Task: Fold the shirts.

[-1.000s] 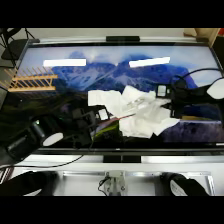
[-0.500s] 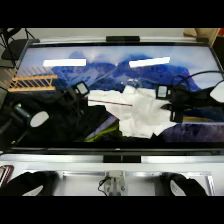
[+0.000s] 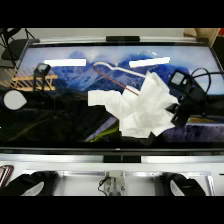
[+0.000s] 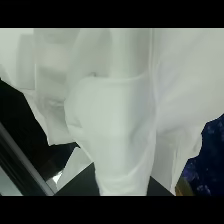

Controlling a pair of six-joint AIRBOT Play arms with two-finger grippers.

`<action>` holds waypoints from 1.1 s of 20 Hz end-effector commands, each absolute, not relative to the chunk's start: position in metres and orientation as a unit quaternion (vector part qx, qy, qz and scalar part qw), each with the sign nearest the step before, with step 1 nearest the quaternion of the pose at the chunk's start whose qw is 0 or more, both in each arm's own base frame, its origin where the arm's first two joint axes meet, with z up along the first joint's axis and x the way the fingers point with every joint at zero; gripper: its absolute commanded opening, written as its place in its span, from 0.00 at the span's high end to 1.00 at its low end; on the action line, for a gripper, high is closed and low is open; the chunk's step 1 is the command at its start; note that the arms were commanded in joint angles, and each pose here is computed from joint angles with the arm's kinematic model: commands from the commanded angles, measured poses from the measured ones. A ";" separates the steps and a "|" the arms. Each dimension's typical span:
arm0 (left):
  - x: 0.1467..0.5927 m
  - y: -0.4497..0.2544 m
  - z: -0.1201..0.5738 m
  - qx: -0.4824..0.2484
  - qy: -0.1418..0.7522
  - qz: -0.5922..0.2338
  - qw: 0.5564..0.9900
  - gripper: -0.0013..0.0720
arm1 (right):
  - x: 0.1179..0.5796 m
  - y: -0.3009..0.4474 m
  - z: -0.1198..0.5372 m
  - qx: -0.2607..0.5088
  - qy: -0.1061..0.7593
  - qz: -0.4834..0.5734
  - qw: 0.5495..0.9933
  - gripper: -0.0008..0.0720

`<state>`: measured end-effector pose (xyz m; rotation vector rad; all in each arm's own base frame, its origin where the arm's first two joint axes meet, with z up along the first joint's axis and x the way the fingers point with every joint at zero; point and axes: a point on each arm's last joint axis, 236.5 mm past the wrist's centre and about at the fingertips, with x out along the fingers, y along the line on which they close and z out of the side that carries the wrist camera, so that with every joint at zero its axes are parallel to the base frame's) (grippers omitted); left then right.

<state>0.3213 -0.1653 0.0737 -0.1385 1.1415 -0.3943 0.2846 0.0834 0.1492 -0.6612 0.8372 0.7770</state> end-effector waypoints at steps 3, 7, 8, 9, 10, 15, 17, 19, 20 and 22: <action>0.286 -0.305 0.033 -0.326 0.587 -0.257 0.695 0.21 | 0.267 0.079 0.153 -0.278 0.414 0.342 0.797 0.92; 0.287 -0.378 0.012 -0.405 0.586 -0.288 0.640 0.21 | 0.265 0.079 0.152 -0.272 0.420 0.341 0.796 0.92; 0.290 -0.390 0.014 -0.428 0.581 -0.298 0.625 0.21 | 0.264 0.079 0.152 -0.272 0.421 0.341 0.795 0.92; 0.292 -0.398 0.017 -0.447 0.575 -0.308 0.613 0.21 | 0.264 0.079 0.152 -0.271 0.422 0.342 0.795 0.92; 0.295 -0.405 0.021 -0.469 0.567 -0.313 0.601 0.21 | 0.264 0.079 0.152 -0.270 0.423 0.341 0.795 0.92; 0.296 -0.423 0.017 -0.520 0.567 -0.306 0.561 0.12 | 0.264 0.079 0.152 -0.271 0.423 0.341 0.795 0.92; 0.287 -0.435 0.004 -0.524 0.577 -0.291 0.555 0.12 | 0.264 0.079 0.152 -0.270 0.423 0.341 0.795 0.92; 0.285 -0.447 -0.002 -0.540 0.571 -0.286 0.548 0.15 | 0.263 0.079 0.151 -0.268 0.425 0.340 0.795 0.92; 0.283 -0.452 -0.001 -0.547 0.568 -0.289 0.543 0.27 | 0.262 0.078 0.151 -0.268 0.428 0.339 0.794 0.92; 0.280 -0.457 -0.001 -0.547 0.564 -0.294 0.543 0.84 | 0.261 0.076 0.149 -0.269 0.432 0.338 0.792 0.92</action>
